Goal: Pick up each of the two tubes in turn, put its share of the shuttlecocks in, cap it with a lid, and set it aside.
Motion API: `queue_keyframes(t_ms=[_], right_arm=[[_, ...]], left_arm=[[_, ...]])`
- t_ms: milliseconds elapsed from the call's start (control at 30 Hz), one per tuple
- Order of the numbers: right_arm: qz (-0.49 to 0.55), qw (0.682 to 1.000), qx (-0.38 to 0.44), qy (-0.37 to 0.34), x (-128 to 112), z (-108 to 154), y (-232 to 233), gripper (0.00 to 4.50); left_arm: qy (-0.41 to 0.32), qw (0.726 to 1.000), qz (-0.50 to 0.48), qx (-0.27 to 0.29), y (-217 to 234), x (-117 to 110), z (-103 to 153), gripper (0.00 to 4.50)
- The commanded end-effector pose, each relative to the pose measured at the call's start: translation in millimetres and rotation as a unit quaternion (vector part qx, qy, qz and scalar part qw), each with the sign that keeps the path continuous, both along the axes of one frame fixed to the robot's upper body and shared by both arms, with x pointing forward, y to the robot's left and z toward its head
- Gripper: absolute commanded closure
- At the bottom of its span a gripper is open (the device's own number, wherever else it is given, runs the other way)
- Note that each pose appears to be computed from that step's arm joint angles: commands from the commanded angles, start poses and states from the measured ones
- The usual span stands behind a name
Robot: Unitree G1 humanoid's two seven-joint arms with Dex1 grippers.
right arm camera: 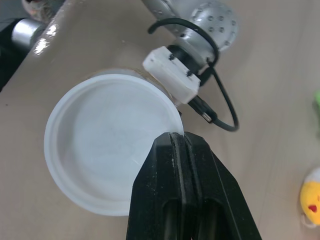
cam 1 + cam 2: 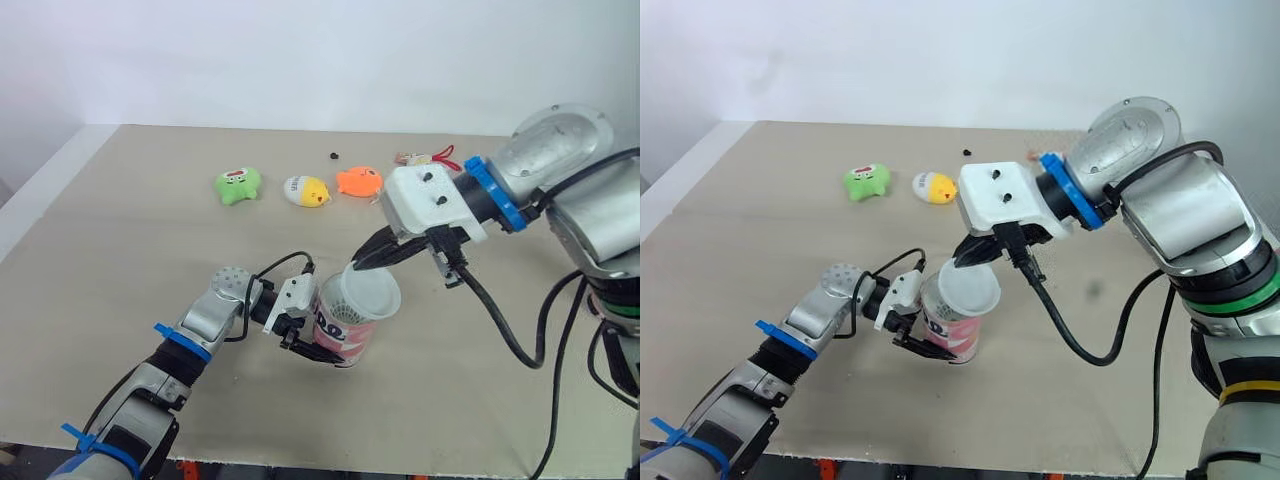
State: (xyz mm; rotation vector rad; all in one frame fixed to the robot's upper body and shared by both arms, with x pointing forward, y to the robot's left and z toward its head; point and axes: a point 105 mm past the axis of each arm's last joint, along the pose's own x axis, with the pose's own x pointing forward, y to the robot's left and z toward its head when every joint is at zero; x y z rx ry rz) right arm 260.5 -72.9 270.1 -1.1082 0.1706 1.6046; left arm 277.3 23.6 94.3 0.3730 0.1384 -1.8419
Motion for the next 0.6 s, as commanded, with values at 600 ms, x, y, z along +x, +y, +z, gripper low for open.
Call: queue_keyframes(t_ms=[600], right_arm=[[0.048, 0.996, -0.04, -0.066, -5, -10, 16, 4.4]], left_arm=[[0.023, 0.996, 0.018, 0.085, 12, -3, -44, 1.67]])
